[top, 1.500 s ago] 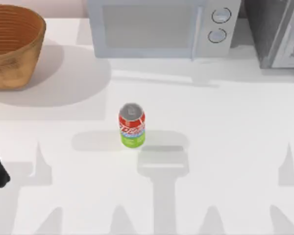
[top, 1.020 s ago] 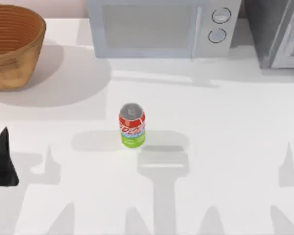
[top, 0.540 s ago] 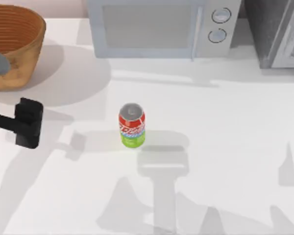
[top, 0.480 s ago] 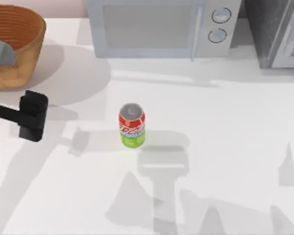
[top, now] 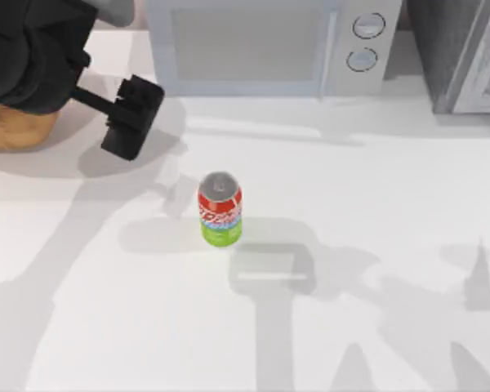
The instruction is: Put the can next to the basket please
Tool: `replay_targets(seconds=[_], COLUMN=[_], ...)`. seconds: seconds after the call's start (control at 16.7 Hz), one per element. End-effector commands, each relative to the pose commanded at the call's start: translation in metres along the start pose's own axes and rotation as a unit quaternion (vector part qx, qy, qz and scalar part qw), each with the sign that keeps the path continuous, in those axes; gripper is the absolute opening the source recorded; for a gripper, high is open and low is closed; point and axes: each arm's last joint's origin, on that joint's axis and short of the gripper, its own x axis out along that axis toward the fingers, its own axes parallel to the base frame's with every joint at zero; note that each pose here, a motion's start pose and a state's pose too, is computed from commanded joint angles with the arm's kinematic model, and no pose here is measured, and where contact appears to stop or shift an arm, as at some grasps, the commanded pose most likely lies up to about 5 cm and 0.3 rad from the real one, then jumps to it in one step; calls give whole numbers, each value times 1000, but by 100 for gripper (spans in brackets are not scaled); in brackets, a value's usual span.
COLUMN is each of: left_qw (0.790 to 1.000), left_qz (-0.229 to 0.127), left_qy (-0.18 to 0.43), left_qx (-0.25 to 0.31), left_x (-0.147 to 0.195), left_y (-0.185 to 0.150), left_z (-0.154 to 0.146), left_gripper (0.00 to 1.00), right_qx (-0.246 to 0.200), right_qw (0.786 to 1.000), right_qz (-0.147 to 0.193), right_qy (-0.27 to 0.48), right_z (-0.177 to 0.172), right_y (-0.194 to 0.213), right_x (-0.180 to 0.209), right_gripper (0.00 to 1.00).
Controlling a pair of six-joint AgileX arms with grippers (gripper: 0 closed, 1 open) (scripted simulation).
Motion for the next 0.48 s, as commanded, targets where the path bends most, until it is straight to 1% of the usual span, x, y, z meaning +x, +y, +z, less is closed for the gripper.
replay_targets(seconds=[0.12,0.24,0.48], left_qw=[998,991,968], left_qz=[-23,-45,-79], left_qy=[54,115,226], left_qx=[19,41,79], left_x=[26,58,122], left_y=[-8,-20,-47], left_z=[23,41,61], left_gripper=[100,100,100], right_qx=[0,0,0], right_qw=[1000,1000,1000], right_qz=[0,0,0], right_qy=[0,0,0], right_z=[0,0,0], right_y=[0,0,0], right_x=[0,0,0], right_gripper=[100,100,100])
